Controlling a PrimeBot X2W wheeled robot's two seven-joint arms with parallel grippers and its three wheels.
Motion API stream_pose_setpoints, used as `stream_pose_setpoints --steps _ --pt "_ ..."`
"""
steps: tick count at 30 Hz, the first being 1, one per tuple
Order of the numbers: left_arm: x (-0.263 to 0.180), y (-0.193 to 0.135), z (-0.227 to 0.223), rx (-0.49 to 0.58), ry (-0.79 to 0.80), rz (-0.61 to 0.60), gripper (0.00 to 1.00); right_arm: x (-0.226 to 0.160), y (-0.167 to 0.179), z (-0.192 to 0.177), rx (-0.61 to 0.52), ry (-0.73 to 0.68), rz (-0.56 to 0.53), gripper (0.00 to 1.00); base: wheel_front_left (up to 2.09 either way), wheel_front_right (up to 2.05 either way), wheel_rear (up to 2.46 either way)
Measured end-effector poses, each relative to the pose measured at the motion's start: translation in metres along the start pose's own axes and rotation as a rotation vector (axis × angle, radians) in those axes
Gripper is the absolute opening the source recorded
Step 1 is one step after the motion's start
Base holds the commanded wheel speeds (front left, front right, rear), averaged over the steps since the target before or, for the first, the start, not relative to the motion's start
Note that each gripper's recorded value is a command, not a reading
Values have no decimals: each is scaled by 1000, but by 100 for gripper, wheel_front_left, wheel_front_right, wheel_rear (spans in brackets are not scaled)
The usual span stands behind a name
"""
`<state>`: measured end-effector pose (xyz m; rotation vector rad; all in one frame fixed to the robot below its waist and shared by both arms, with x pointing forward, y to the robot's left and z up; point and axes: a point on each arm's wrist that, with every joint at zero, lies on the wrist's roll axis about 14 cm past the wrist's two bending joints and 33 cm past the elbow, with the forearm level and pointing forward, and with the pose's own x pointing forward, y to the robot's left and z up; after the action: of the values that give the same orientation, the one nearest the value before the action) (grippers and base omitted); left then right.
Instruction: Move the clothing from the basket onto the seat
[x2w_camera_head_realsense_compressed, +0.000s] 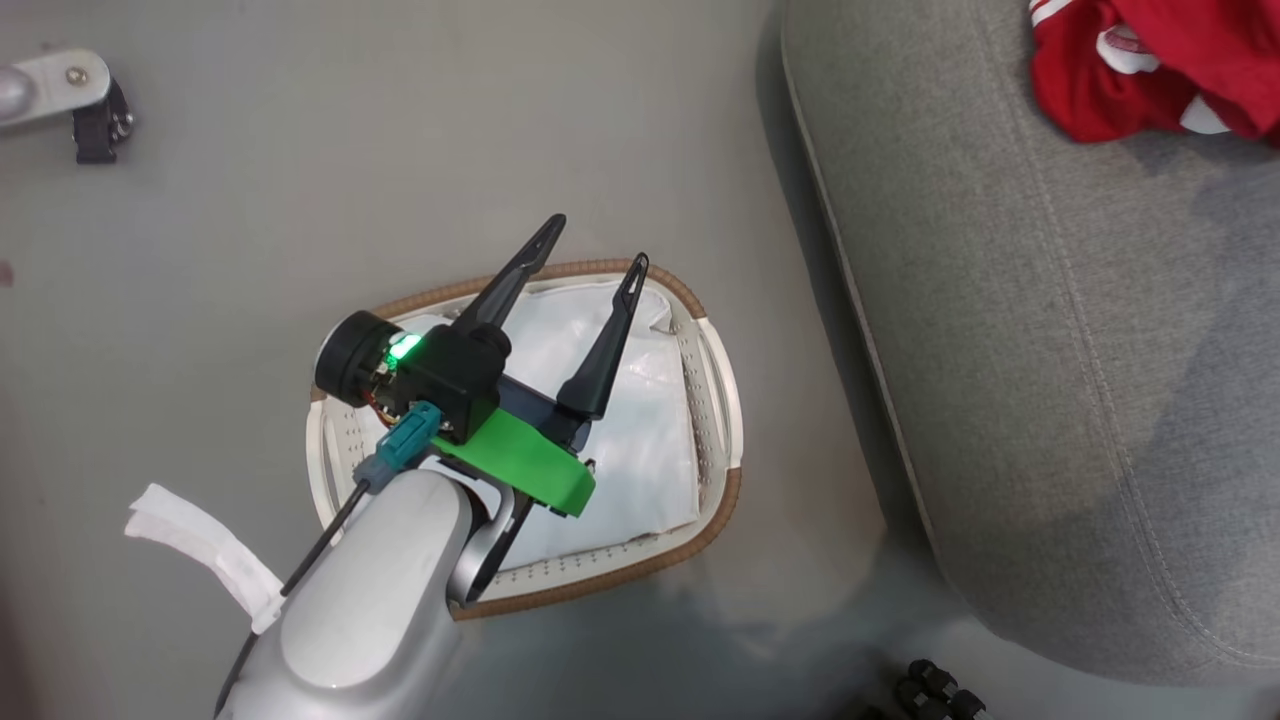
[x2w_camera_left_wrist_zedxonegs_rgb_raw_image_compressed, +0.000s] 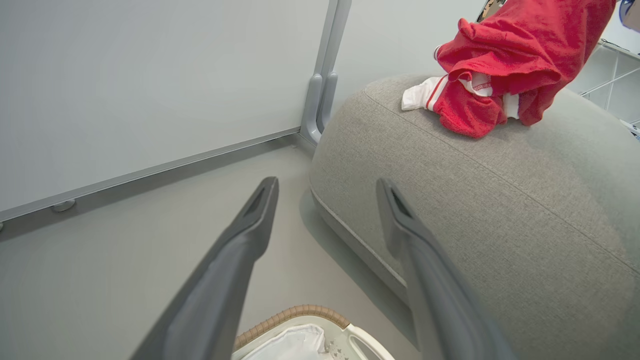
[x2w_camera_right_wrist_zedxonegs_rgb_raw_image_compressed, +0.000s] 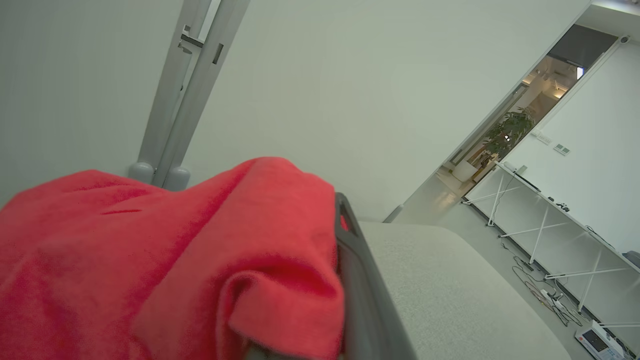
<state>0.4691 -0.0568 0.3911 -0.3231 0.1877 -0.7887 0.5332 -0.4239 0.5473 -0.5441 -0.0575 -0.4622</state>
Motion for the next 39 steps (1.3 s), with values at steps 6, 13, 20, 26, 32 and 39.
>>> stream_pose_setpoints --steps 6,13,20,26,32,39 --pt "-2 17 -17 0 31 25 100 -32 50 -73 40 202 86 0 0 0 0" --pt "-3 21 -15 -2 24 39 100 -55 65 -85 47 247 119 100 0 0 0" --pt "-2 11 -2 10 -1 26 100 -74 53 -74 41 224 106 100 0 0 0" --pt "-5 -2 8 7 -17 23 100 -108 43 -72 49 237 104 100 0 0 0" --pt "-12 -8 24 6 -44 40 100 -136 48 -65 70 242 145 100 0 0 0" --pt "-26 -12 48 5 -95 89 100 -138 52 -34 106 164 177 100 0 0 0"
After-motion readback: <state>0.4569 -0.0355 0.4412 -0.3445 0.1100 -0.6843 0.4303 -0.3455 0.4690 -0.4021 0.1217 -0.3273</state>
